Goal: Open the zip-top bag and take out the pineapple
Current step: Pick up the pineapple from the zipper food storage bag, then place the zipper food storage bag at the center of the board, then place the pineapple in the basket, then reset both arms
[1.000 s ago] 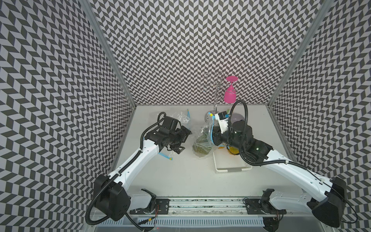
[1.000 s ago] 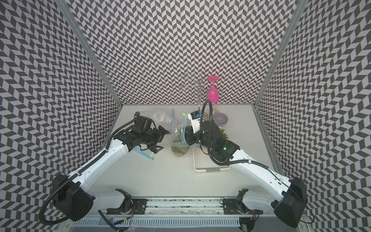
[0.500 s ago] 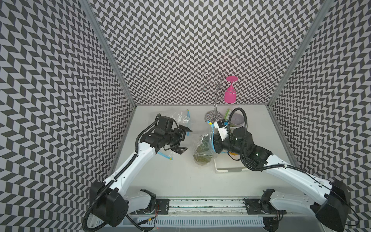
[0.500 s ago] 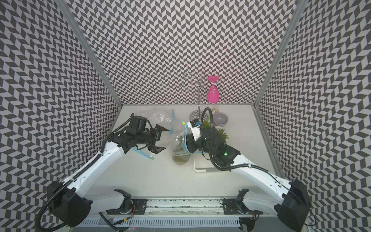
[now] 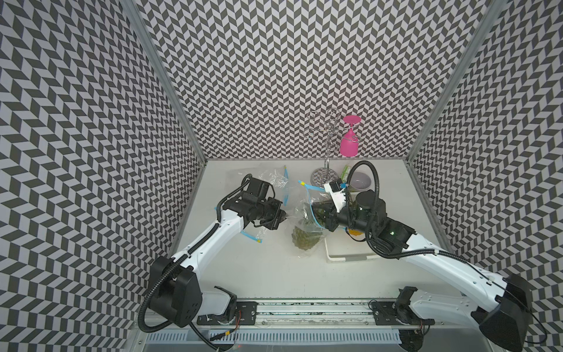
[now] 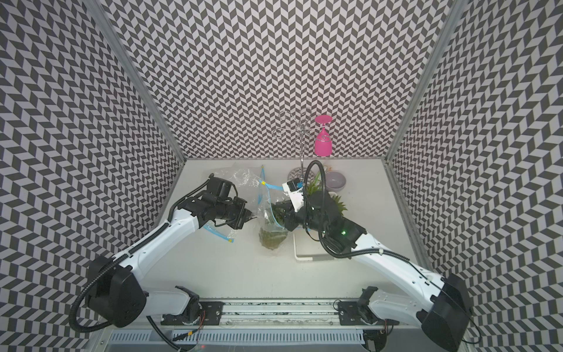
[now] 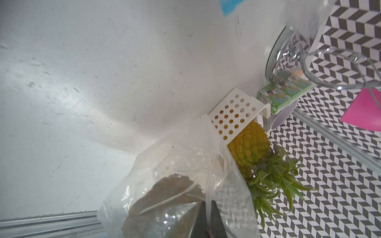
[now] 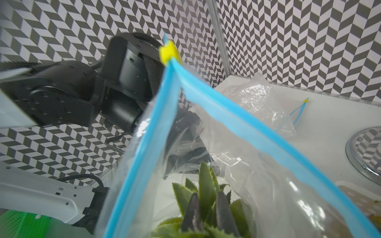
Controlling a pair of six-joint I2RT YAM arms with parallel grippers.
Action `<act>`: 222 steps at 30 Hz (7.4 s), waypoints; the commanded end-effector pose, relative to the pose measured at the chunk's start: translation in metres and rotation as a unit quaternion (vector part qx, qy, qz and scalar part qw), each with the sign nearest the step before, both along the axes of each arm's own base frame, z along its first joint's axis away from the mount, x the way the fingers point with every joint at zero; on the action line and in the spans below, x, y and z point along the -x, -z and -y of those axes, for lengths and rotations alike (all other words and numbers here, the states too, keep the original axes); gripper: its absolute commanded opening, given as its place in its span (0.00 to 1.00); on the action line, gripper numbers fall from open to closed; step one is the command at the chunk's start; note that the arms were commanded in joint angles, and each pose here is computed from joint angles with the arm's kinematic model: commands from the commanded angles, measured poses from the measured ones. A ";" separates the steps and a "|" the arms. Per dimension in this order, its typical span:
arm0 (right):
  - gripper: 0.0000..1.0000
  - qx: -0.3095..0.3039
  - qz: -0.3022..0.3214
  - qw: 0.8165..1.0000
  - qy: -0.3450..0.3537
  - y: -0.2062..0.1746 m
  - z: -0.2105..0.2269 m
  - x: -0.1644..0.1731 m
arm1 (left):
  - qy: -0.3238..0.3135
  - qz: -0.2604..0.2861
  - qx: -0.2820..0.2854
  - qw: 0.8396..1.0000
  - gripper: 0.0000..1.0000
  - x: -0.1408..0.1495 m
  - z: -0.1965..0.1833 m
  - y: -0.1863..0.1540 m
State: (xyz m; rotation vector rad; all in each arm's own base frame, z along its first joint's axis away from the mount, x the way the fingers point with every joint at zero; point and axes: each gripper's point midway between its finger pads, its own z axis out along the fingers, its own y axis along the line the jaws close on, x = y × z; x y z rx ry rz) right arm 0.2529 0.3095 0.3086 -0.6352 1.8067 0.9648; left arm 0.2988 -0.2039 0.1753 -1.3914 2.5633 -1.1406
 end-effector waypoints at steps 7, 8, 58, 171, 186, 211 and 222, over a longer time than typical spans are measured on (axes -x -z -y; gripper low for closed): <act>0.00 -0.121 0.109 0.985 0.059 -0.137 0.027 -0.007 | 0.008 0.014 -0.124 0.992 0.00 -0.018 -0.028 0.023; 0.00 -0.124 0.108 0.984 0.068 -0.142 0.029 -0.010 | 0.009 0.018 -0.136 0.991 0.00 -0.019 -0.030 0.023; 0.00 -0.372 -0.151 0.883 0.244 -0.184 0.080 -0.131 | -0.069 0.278 0.147 0.947 0.50 -0.023 0.010 -0.146; 1.00 0.004 -0.024 0.702 0.712 0.021 0.359 -0.078 | 0.022 0.401 -0.417 0.815 1.00 -0.003 -0.090 -0.139; 1.00 0.082 -0.002 0.745 0.662 0.161 0.385 -0.117 | 0.035 0.434 -0.567 0.699 1.00 0.007 -0.152 -0.077; 1.00 0.075 0.170 0.801 0.568 0.153 0.332 -0.115 | -0.006 0.497 -0.580 0.646 1.00 -0.082 -0.254 0.019; 1.00 0.076 0.171 0.802 0.567 0.153 0.331 -0.115 | 0.047 0.547 -0.585 0.596 1.00 -0.083 -0.211 0.030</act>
